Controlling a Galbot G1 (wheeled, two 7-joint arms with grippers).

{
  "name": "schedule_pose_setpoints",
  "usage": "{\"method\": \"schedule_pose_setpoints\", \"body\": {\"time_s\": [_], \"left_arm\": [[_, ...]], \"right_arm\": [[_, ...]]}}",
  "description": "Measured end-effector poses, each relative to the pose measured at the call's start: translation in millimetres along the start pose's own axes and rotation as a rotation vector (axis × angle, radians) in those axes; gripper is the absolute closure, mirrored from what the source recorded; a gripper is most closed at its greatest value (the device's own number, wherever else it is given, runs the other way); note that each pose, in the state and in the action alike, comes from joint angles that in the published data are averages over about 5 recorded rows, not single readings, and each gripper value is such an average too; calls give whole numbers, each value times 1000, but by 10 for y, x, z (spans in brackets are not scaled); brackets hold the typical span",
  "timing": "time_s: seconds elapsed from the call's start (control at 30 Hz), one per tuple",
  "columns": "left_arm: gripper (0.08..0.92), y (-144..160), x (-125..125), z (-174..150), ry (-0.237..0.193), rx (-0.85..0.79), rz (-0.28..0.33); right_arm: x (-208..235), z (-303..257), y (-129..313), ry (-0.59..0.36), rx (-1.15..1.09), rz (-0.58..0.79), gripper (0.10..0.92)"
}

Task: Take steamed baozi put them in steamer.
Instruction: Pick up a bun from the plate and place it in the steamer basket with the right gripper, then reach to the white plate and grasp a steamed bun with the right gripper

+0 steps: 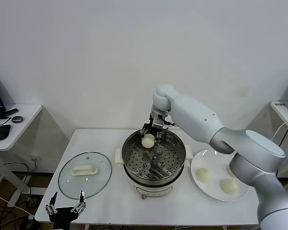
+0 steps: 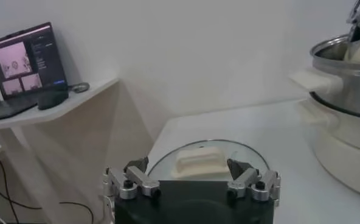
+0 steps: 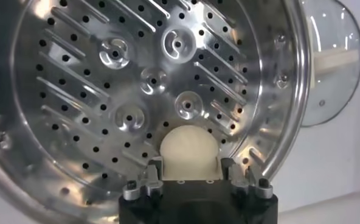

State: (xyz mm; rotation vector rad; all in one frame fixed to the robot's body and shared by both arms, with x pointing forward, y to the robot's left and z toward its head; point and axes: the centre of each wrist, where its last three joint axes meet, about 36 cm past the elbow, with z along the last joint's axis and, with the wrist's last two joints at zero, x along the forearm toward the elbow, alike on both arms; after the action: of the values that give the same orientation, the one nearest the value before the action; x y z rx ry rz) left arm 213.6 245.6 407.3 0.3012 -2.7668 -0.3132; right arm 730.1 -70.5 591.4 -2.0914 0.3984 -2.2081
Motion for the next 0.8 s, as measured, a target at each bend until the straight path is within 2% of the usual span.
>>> {"method": "schedule_pose_setpoints", "body": {"time_s": [0.1,0.2,0.47,0.67,0.8], "left_arm": [[177,3,-4,6,1,-2,0],[177,-4,-6,-2,0,0,4],[177,5,-1,-35,-5,-2,13],[177,-3,-28,-45,-7,5,23],[177,10,-38,-56,-10,6,28]], "right_arm": [[-2,10,25,-3,-6,9,251],[41,27,51,-6,-15,25,209],[519,35,181,20,-127,97,200],[1124,29,557,60,-435,177,200],[1345,-1,930,82,-693,179,200]]}}
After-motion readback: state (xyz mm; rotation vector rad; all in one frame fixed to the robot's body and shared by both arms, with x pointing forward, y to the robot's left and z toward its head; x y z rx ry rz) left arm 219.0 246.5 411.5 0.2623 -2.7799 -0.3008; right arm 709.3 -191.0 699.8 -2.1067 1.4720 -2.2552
